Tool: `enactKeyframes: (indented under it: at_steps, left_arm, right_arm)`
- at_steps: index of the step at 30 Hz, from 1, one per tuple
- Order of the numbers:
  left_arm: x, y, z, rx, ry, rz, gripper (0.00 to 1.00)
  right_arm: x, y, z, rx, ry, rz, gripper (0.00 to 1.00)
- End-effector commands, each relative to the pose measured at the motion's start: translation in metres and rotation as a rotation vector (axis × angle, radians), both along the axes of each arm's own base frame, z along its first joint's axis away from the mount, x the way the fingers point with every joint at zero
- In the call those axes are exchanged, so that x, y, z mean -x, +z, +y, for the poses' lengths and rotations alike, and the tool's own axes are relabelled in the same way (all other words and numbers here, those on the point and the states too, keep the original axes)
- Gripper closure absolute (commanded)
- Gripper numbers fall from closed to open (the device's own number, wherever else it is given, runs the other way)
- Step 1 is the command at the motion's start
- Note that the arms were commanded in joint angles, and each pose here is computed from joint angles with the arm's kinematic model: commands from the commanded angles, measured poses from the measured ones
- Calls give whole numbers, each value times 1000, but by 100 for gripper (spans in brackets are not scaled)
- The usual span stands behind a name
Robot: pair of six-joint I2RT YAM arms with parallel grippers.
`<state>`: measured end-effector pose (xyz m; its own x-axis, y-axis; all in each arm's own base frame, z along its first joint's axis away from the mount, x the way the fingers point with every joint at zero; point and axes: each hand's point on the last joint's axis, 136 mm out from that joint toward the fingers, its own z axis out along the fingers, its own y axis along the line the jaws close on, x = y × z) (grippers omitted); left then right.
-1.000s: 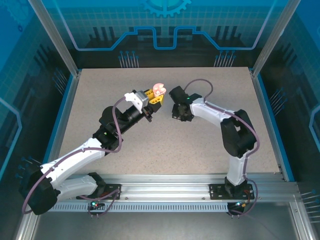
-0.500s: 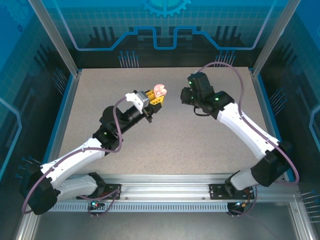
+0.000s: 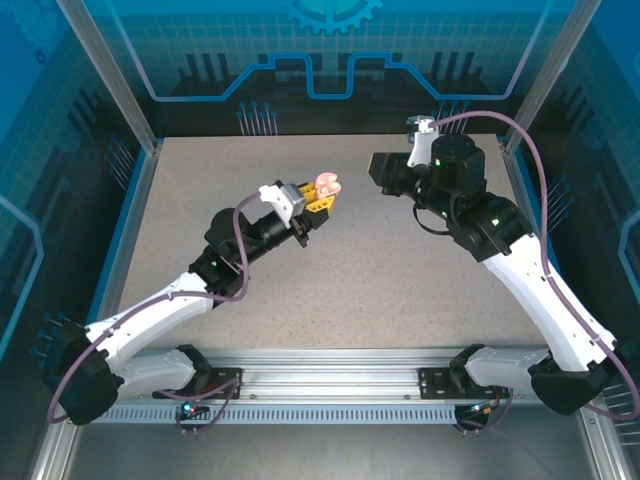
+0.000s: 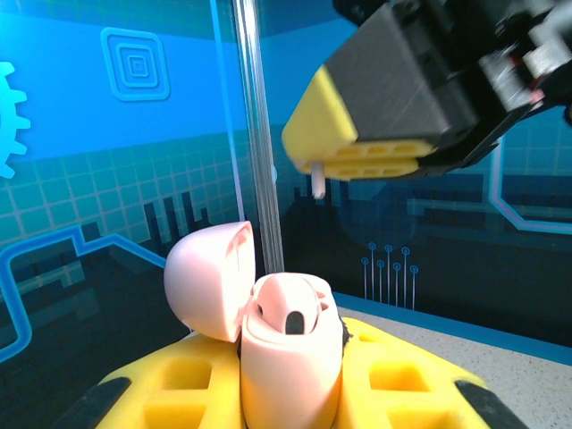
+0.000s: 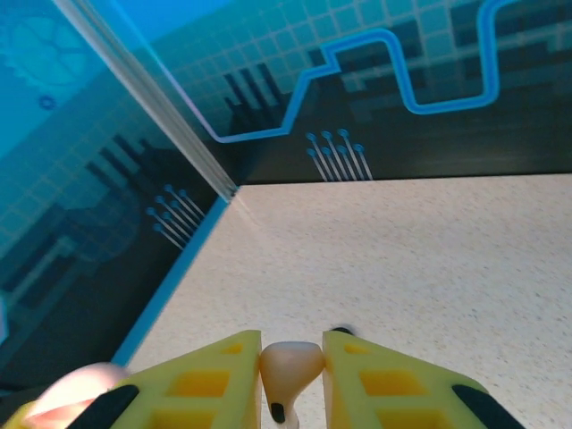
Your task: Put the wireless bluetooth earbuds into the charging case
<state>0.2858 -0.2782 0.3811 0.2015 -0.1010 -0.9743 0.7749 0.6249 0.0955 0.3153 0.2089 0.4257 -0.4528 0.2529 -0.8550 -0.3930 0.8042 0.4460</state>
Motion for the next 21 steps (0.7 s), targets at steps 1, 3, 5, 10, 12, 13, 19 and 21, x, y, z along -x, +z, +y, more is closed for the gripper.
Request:
enactKeyframes:
  at_steps: [1,3,5,10,12,13,19,21]
  left_arm:
    - [5,25,-4,36,-29,-45,100]
    - [2,26,-5,43,-26,-40,100]
    - [1,26,-6,51,-28,-35,100]
    - [0,28,-8,60,-31,-33,100]
    - [0,28,-8,60,-33,-33,100]
    - [0,29,-8,62,-33,-34,100]
    - [0,31,-8,66,-34,-36,100]
    - [0,33,-8,68,-34,-38,100]
  right_arm:
    - [16,27,16,-47,96,-84,77]
    - [20,30,22,-53,127,-93,77]
    - [24,30,30,-49,158,-102,77]
    - [35,30,48,-24,216,-131,77]
    - [37,29,53,-13,229,-137,77]
    - [37,28,55,-7,231,-136,77]
    - [36,16,65,29,244,-125,77]
    - [35,13,67,36,243,-120,77]
